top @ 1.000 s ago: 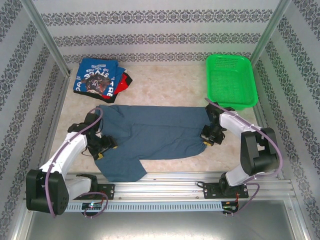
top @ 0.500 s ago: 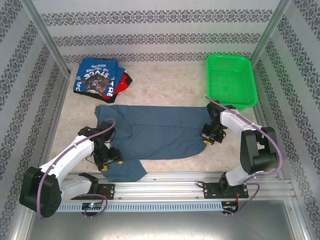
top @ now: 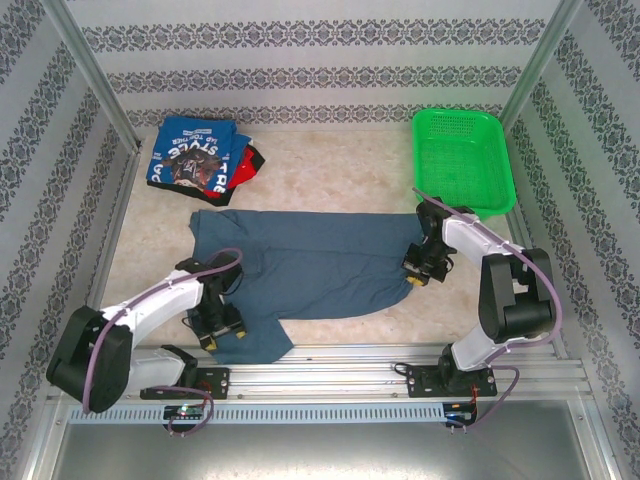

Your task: Fold and stack the t-shirts

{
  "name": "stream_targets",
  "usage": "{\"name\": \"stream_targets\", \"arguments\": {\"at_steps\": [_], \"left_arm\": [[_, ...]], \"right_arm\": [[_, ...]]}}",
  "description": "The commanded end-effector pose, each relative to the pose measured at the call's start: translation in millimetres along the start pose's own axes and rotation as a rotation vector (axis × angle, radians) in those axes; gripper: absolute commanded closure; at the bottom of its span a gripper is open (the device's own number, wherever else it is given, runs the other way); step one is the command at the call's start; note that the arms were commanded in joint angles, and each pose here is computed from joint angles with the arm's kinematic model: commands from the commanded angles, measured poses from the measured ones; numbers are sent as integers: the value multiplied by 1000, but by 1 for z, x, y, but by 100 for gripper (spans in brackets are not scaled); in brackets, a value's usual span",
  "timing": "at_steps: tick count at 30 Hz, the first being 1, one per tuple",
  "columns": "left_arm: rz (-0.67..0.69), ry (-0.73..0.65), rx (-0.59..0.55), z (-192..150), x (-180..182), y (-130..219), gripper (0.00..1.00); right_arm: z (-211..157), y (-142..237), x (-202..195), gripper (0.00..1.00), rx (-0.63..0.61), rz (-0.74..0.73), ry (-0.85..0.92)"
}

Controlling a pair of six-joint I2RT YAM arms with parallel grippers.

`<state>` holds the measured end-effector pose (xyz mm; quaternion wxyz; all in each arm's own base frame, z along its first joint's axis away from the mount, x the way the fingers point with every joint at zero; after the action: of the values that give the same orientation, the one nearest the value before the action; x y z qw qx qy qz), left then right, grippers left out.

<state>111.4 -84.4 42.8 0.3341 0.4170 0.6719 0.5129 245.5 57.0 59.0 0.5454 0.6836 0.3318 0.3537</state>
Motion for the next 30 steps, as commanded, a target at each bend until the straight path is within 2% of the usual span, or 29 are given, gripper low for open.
{"name": "stream_targets", "arguments": {"at_steps": [1, 5, 7, 10, 15, 21, 30], "left_arm": [[0, 40, -80, 21, -11, -4, 41], [10, 46, -74, 25, -11, -14, 42], [17, 48, -64, 25, -9, -21, 48], [9, 38, -83, 28, -11, -19, 72], [40, -22, -123, 37, -11, 1, 95], [48, -67, -189, 59, -16, 26, 98], [0, -135, -187, 114, -55, 26, 98]], "right_arm": [[4, 5, 3, 92, 7, 14, 11], [4, 6, 3, 92, 3, 19, 17], [3, 7, 3, 92, 3, 21, 15], [3, 8, 3, 92, -4, 31, 12], [4, 7, 3, 92, -6, 33, 9], [3, 6, 4, 93, -3, 39, 8], [8, 5, 4, 95, -7, 28, 21]]}}
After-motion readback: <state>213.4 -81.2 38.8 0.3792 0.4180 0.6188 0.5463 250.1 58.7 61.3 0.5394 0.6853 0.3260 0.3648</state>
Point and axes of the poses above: each hand's point on the last joint's axis, 136 mm out from that joint toward the fingers, its own y axis back along the fingers, its own x axis along the line the jaws close on, z = x × y, the point moved 2 cm from there along y, back along the fingers, and after that the axes turned 3 degrees about -y, right-handed, at the moved point
